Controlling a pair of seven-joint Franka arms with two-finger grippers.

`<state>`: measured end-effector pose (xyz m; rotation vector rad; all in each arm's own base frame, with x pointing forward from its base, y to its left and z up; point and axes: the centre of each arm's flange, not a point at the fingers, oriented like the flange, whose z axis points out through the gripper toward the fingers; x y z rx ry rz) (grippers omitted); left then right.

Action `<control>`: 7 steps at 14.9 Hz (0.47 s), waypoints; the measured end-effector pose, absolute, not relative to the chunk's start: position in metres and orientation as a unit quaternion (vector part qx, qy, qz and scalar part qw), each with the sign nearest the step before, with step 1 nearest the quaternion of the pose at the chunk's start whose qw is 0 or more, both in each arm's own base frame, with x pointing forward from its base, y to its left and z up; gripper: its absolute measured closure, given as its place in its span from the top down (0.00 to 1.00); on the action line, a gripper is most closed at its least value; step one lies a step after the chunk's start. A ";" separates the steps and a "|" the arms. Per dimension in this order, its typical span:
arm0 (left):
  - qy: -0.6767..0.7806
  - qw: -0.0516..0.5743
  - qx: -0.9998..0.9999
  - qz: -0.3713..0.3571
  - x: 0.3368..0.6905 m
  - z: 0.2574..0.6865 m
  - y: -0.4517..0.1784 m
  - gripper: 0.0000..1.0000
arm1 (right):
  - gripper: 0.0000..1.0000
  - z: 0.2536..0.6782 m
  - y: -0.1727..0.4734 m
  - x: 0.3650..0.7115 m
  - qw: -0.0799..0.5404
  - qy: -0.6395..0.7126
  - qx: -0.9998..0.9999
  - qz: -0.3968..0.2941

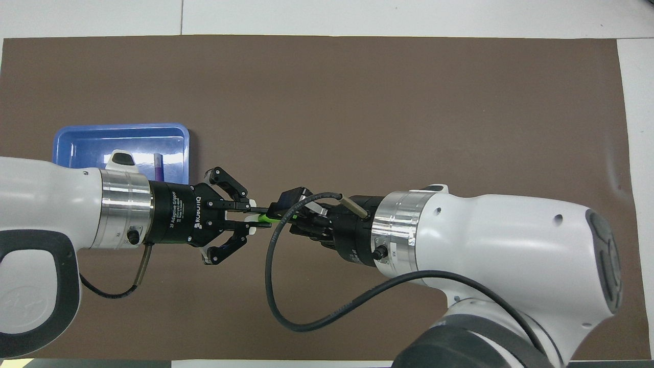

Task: Transfer and insert pens with both arms
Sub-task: 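Grasp the green pen with the right gripper while the left gripper releases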

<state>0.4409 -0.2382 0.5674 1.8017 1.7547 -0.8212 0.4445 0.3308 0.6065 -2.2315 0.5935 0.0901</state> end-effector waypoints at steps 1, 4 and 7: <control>0.643 0.246 0.660 -0.301 0.441 0.567 -0.238 0.17 | 0.48 0.607 0.329 0.446 0.404 0.237 -0.883 0.035; 0.644 0.246 0.659 -0.300 0.441 0.567 -0.238 0.17 | 0.48 0.607 0.324 0.450 0.404 0.242 -0.882 0.033; 0.644 0.246 0.659 -0.300 0.441 0.567 -0.238 0.17 | 0.48 0.607 0.324 0.450 0.404 0.242 -0.882 0.033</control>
